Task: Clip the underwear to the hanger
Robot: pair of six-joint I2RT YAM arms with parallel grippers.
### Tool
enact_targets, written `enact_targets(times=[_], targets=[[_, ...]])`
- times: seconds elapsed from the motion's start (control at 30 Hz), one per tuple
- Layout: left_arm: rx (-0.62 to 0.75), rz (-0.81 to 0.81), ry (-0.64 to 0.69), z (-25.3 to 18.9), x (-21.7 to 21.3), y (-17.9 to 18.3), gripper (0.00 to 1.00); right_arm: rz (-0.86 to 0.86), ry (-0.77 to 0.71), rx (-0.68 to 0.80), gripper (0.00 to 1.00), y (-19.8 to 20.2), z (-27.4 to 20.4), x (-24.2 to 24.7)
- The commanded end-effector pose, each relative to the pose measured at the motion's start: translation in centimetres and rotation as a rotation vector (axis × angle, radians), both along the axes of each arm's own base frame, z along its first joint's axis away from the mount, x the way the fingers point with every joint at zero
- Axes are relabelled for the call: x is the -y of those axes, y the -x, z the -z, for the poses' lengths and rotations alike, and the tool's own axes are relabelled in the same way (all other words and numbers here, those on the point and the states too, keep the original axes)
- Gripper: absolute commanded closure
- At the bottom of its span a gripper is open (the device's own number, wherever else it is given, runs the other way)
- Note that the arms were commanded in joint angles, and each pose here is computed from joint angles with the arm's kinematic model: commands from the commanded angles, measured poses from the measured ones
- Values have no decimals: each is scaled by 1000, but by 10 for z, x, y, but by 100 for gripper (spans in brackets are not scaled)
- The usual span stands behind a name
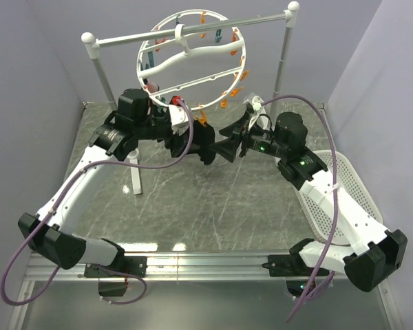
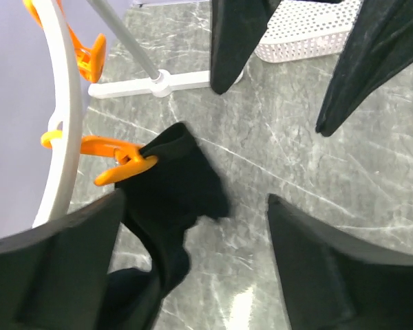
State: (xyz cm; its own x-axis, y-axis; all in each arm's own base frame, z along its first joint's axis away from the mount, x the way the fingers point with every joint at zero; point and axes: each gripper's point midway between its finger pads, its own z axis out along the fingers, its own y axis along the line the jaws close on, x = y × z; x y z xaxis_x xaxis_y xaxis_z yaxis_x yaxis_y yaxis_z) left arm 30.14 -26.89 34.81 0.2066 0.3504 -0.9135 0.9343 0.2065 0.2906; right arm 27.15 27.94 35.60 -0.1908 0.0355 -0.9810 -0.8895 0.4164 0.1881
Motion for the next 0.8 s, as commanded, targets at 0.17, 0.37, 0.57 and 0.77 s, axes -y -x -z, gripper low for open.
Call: enact_targets(times=[0.17,0.37,0.57,0.77], targets=[[-118,-228,106,-22,-34,32,1,35,62,50,22,25,-9,28],[-256,-426,204,-24,-79,55,1,135,109,70,20,32,-20,64],[-347,-624,225,-5,-120,51,1,285,145,-4,18,22,-9,107],[-398,-944,297,24,-166,33,1,482,216,-135,18,13,42,163]])
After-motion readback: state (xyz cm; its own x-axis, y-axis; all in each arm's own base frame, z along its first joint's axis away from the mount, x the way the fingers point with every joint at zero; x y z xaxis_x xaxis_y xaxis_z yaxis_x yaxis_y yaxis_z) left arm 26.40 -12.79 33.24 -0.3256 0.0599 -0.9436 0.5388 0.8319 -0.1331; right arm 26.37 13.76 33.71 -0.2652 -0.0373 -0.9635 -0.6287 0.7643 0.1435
